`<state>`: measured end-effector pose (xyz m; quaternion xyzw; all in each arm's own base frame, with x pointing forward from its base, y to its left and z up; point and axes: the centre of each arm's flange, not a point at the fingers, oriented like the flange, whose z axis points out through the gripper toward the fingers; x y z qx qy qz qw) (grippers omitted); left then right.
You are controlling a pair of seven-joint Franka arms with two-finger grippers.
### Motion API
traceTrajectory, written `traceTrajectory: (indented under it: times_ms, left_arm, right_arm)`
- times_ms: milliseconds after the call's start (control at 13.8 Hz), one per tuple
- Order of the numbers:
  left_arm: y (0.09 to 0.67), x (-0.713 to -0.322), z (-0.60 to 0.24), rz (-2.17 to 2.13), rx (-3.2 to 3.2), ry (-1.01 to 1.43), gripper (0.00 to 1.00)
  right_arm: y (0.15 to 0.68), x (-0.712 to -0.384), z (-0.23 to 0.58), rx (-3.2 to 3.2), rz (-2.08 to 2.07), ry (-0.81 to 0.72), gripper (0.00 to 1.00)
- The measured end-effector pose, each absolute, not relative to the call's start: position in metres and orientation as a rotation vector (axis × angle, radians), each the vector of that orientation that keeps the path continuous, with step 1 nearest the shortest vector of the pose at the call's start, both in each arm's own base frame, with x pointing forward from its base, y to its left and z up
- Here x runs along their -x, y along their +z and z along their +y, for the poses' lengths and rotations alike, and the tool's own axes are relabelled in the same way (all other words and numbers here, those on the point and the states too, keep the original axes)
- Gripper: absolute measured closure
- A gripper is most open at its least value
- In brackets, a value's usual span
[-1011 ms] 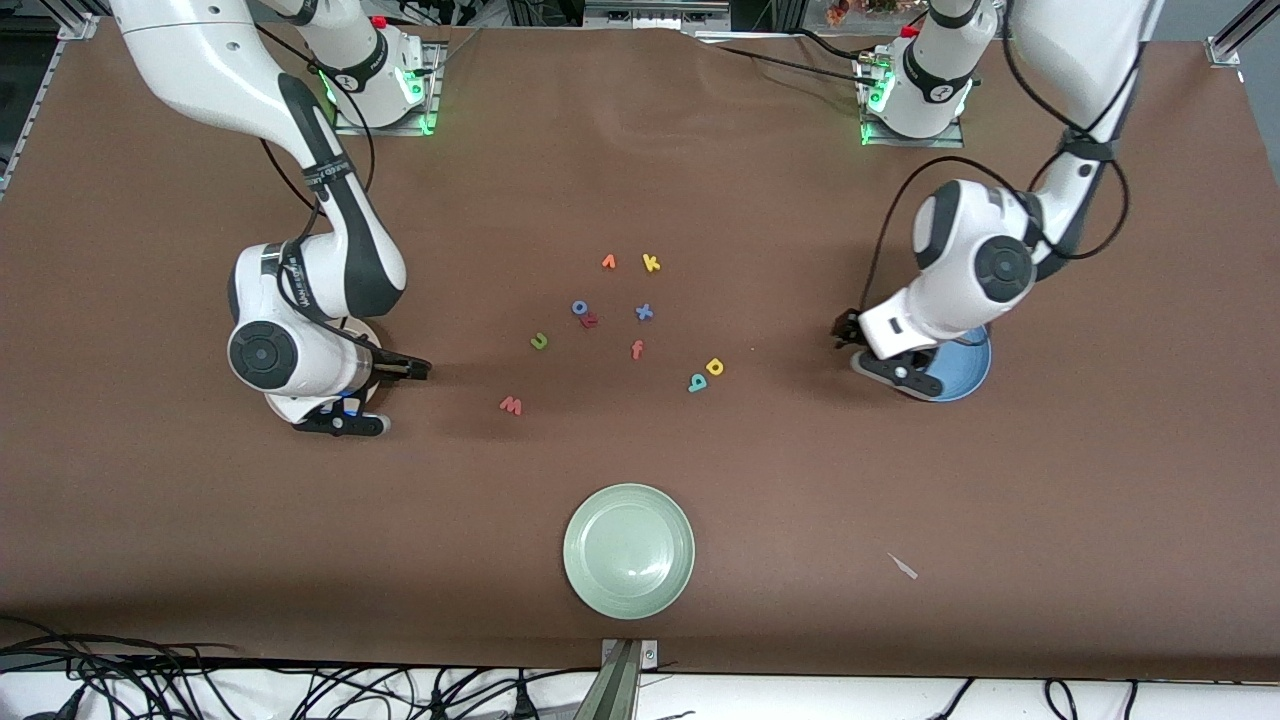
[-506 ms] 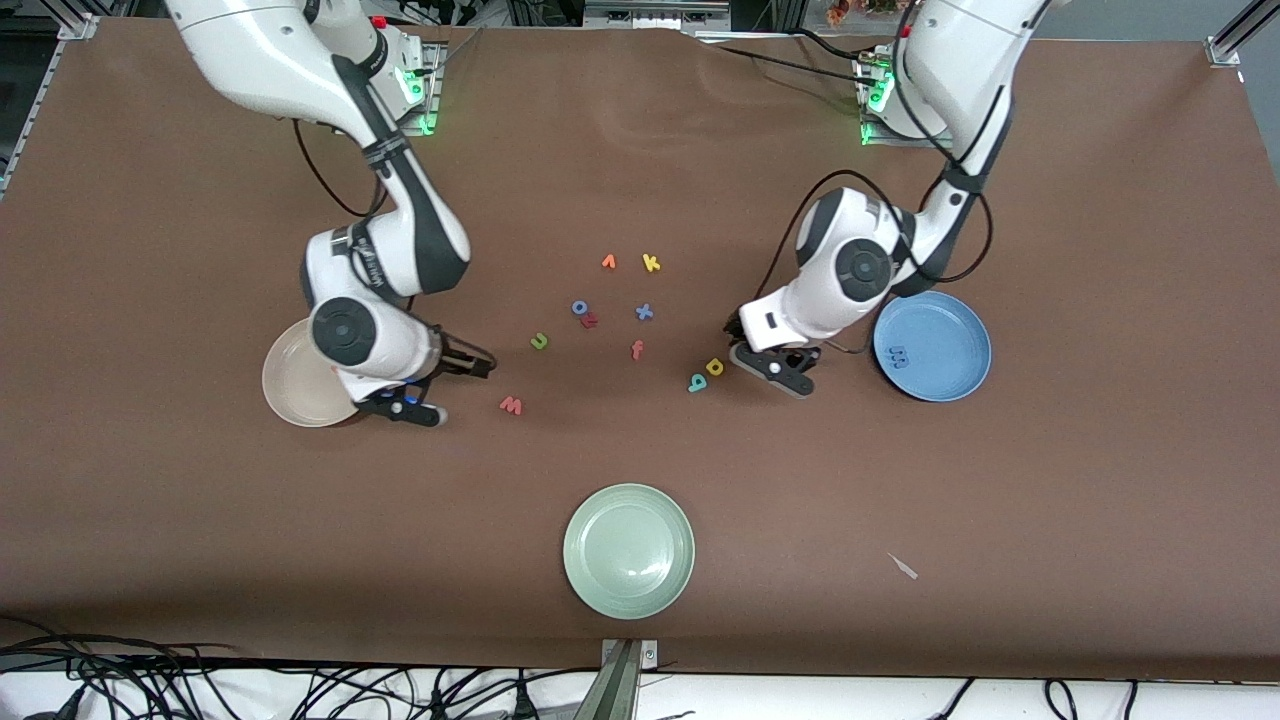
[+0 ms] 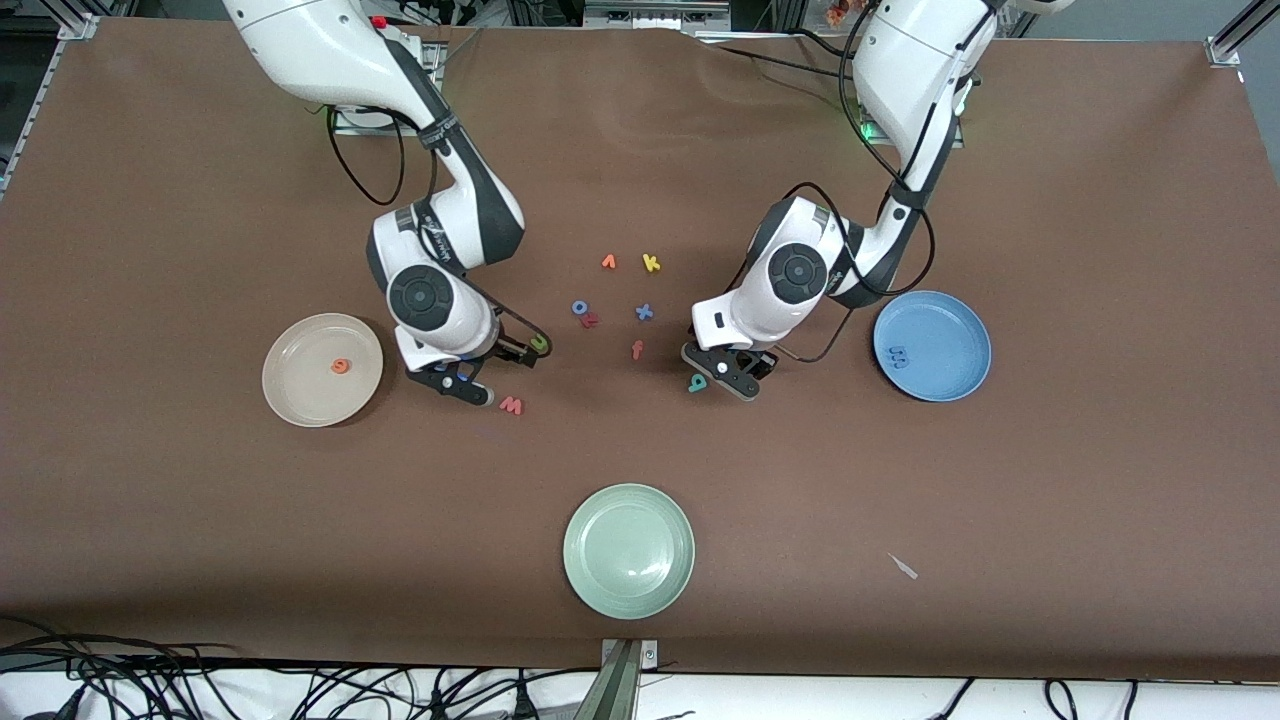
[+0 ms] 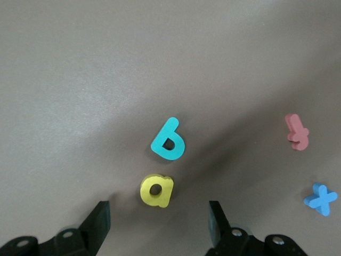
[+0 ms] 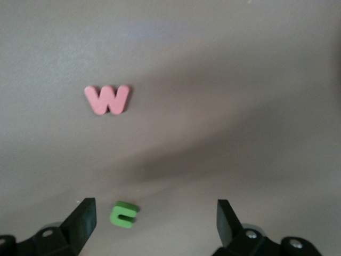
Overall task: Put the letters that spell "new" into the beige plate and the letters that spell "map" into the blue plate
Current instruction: 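Reach the right gripper to the green c while the left gripper grasps the a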
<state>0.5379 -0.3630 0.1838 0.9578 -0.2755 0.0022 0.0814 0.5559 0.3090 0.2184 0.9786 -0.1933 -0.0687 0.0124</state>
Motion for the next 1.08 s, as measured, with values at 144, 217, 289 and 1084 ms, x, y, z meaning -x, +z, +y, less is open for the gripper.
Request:
traceTrajectory:
  times_ms: [144, 217, 289, 1084]
  left_arm:
    - [0.179, -0.537, -0.364, -0.855, -2.871, 0.004, 0.18]
    - [0.177, -0.536, -0.365, -0.871, -2.874, 0.003, 0.2]
    - [0.175, -0.535, -0.366, -0.882, -2.875, 0.007, 0.2]
    - [0.173, -0.543, -0.367, -0.896, -2.886, 0.048, 0.59]
  right_arm:
    - [0.207, -0.541, 0.323, -3.056, -0.651, -0.193, 0.0]
    - [0.203, -0.535, 0.327, -3.06, -0.672, -0.184, 0.0]
    - [0.2, -0.53, 0.331, -3.066, -0.682, -0.177, 0.0]
    - [0.177, -0.513, 0.336, -3.08, -0.71, -0.142, 0.11]
